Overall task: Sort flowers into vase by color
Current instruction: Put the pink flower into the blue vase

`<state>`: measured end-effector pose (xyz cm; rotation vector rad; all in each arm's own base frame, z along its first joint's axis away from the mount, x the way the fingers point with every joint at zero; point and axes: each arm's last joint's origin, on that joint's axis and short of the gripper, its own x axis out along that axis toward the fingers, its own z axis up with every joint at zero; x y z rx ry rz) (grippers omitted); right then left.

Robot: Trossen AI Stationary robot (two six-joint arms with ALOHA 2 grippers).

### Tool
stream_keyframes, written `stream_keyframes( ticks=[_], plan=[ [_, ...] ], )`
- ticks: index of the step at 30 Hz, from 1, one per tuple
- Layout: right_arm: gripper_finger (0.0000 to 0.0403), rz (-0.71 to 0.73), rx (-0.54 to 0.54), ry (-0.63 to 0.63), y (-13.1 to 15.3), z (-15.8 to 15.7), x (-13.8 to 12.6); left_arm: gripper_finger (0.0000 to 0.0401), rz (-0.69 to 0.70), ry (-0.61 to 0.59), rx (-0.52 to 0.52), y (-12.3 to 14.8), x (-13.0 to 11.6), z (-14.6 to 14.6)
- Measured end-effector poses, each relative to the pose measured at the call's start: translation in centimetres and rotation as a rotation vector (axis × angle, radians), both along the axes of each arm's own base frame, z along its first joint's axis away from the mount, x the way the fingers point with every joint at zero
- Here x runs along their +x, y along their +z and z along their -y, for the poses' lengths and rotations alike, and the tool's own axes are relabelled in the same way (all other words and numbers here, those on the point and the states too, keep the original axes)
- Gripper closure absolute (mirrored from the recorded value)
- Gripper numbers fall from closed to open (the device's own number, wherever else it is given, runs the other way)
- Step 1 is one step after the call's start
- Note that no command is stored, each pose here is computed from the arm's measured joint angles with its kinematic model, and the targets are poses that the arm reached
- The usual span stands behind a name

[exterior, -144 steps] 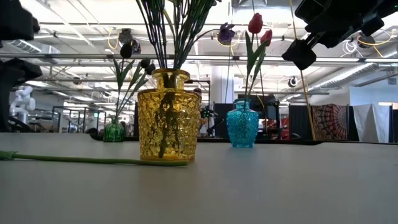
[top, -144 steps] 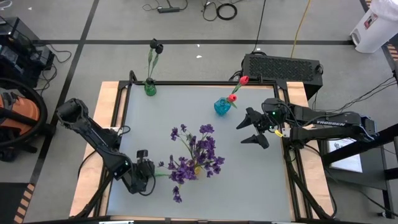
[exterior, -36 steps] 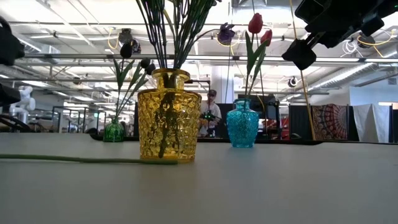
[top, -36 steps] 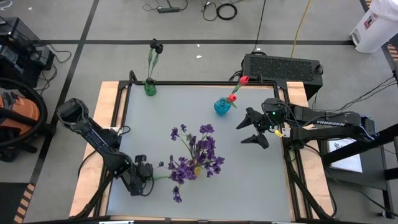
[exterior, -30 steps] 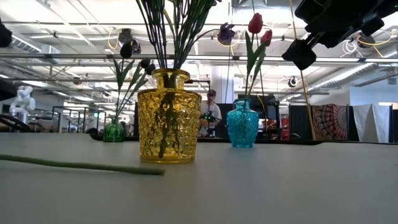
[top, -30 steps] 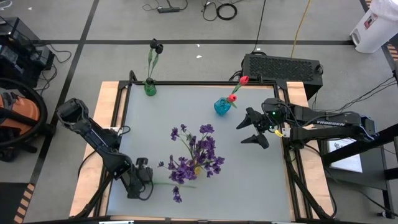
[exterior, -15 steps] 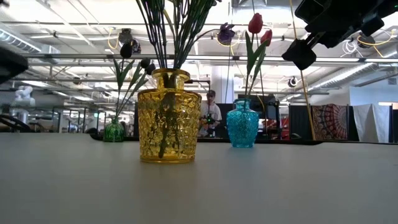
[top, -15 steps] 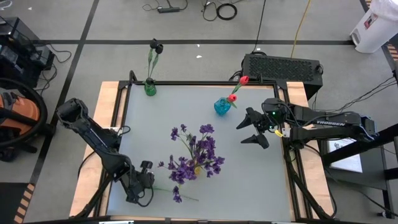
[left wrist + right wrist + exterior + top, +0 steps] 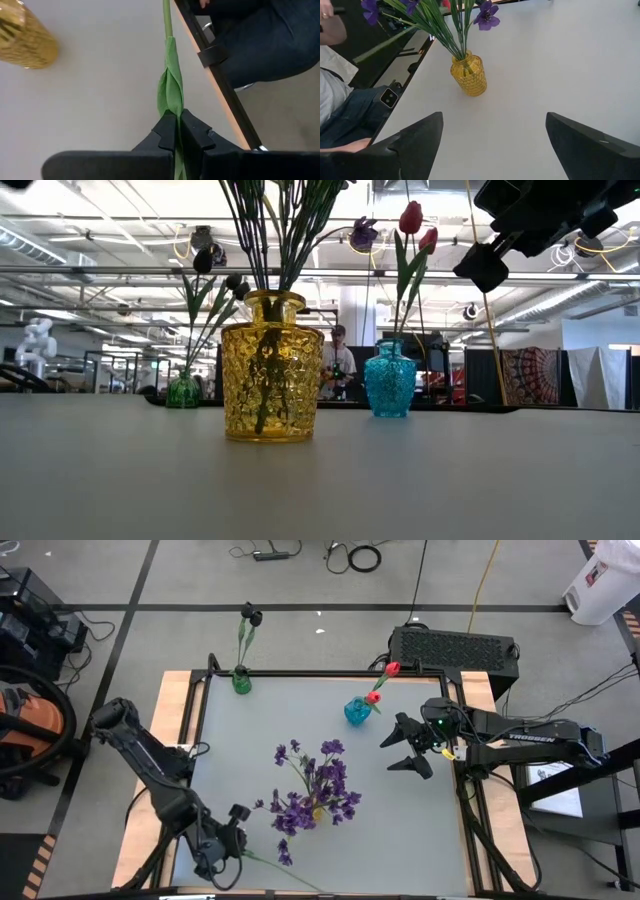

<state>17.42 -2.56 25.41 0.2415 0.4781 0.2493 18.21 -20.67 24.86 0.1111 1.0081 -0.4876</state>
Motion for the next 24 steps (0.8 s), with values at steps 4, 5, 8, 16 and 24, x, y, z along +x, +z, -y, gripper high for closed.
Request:
stream_keyframes(
  ticks=[4, 5, 8, 16, 24],
  plan=[
    [0.0057, 0.000, 0.000, 0.000, 0.0, 0.0, 0.0, 0.0389, -0.013, 0.000, 0.018, 2.8, 0.0, 0.0],
    [0.0057, 0.000, 0.000, 0.000, 0.0, 0.0, 0.0, 0.0389, -0.010, 0.000, 0.016, 3.6, 0.0, 0.0],
    [0.0057, 0.000, 0.000, 0.000, 0.0, 0.0, 0.0, 0.0389, 0.001, 0.000, 0.005, 6.1, 0.0, 0.0],
    [0.0057, 0.000, 0.000, 0.000, 0.0, 0.0, 0.0, 0.0389, 0.166, -0.084, -0.021, 12.9, -0.1, -0.3],
    [0.0057, 0.000, 0.000, 0.000, 0.0, 0.0, 0.0, 0.0389, 0.512, -0.088, 0.202, 18.2, -0.1, -1.6]
  ],
)
